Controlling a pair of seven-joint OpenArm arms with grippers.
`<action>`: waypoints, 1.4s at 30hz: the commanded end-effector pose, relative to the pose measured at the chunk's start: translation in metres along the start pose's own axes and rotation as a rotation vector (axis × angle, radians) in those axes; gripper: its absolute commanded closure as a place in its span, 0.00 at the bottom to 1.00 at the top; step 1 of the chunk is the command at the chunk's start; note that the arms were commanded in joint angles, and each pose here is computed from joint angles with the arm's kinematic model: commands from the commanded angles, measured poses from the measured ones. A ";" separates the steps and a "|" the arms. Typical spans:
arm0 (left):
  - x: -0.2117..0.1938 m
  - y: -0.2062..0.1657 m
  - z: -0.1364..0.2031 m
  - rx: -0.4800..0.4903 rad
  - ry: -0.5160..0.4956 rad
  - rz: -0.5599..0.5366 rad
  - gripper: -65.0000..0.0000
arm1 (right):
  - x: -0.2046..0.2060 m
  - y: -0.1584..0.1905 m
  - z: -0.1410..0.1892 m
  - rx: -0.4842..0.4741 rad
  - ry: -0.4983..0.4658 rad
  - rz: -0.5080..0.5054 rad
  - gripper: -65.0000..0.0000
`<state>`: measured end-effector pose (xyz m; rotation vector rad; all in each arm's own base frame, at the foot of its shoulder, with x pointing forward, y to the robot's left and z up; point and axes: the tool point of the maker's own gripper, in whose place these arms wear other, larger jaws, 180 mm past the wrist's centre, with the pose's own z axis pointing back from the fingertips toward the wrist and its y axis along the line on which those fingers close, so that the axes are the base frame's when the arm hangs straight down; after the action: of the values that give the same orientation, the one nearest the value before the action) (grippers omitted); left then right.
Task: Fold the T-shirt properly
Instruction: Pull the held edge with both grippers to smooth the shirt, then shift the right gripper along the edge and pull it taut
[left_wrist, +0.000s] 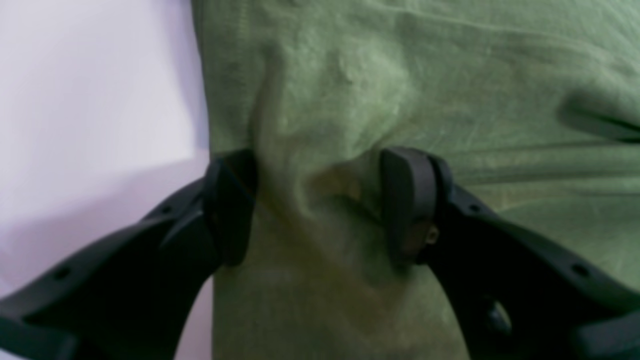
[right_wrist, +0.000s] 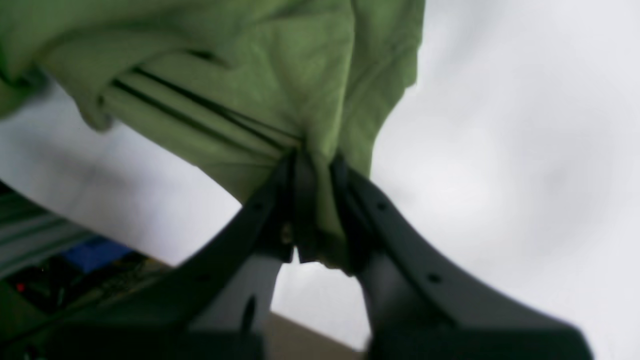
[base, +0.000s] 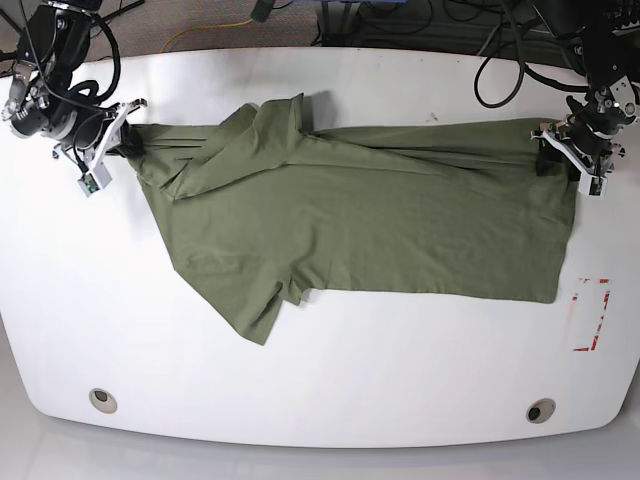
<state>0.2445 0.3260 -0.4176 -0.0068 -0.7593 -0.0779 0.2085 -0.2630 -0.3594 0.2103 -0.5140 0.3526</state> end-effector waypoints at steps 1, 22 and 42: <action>-0.018 0.011 0.003 0.042 0.102 -0.030 0.44 | 0.003 -0.014 0.011 -0.049 0.013 0.033 0.81; -0.018 0.008 0.002 0.036 0.098 -0.026 0.44 | 0.011 0.093 -0.014 0.345 -0.194 -0.204 0.20; -0.017 0.001 -0.001 0.016 0.101 -0.037 0.45 | 0.019 0.132 -0.062 0.302 -0.134 -0.224 0.53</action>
<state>0.2462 0.3217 -0.4192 -0.0113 -0.7539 -0.0870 0.1949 -0.1207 -0.3967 0.5733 -0.5211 0.1917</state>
